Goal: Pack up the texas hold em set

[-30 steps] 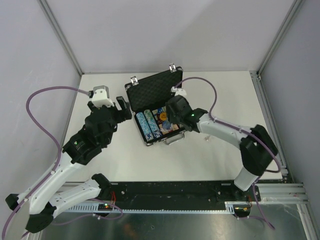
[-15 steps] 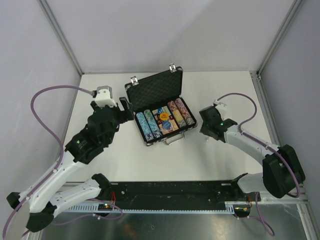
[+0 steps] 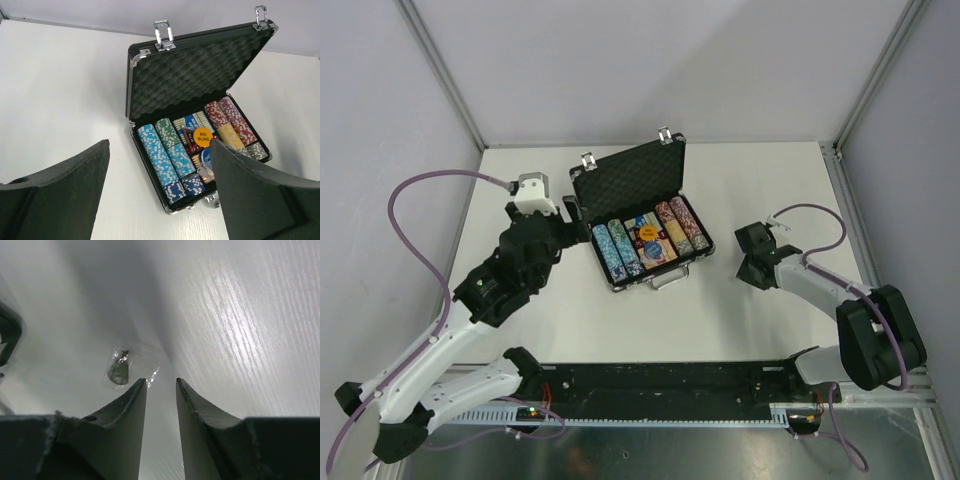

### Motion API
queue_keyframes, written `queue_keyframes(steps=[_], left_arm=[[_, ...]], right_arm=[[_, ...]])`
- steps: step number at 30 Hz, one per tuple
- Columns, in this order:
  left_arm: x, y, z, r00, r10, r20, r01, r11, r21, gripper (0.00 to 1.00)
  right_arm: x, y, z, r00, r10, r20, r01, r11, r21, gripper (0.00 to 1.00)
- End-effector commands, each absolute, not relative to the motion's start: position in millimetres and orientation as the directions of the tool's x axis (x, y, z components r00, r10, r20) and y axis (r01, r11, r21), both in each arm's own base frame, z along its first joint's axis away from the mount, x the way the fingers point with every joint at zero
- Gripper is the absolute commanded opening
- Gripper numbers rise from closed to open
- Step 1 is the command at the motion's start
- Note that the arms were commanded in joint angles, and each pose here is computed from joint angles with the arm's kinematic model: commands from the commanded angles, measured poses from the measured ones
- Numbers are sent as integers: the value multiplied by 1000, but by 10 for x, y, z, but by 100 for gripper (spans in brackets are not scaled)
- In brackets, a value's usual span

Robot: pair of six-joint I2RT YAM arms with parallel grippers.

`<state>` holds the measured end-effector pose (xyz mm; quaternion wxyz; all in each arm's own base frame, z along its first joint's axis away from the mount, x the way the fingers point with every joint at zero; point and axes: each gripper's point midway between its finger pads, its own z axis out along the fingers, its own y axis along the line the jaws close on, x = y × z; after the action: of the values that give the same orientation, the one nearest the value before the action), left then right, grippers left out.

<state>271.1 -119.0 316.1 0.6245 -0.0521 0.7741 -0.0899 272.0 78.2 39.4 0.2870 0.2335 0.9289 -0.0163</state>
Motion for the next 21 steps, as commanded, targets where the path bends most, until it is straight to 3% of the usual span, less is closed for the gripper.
queue_keyframes(steps=[1,13,21], left_arm=[[2739,-1222,3223,-192,-215,-958,45,973,-227,86],[2741,-1218,3240,-188,-209,-960,45,974,-221,85],[2754,-1202,3248,-185,-203,-961,35,976,-213,86]], right_arm=[[2837,792,311,-717,435,-545,449,886,118,35],[2993,920,237,-736,408,-541,384,909,163,45],[2938,988,-43,-802,337,-492,343,936,82,48]])
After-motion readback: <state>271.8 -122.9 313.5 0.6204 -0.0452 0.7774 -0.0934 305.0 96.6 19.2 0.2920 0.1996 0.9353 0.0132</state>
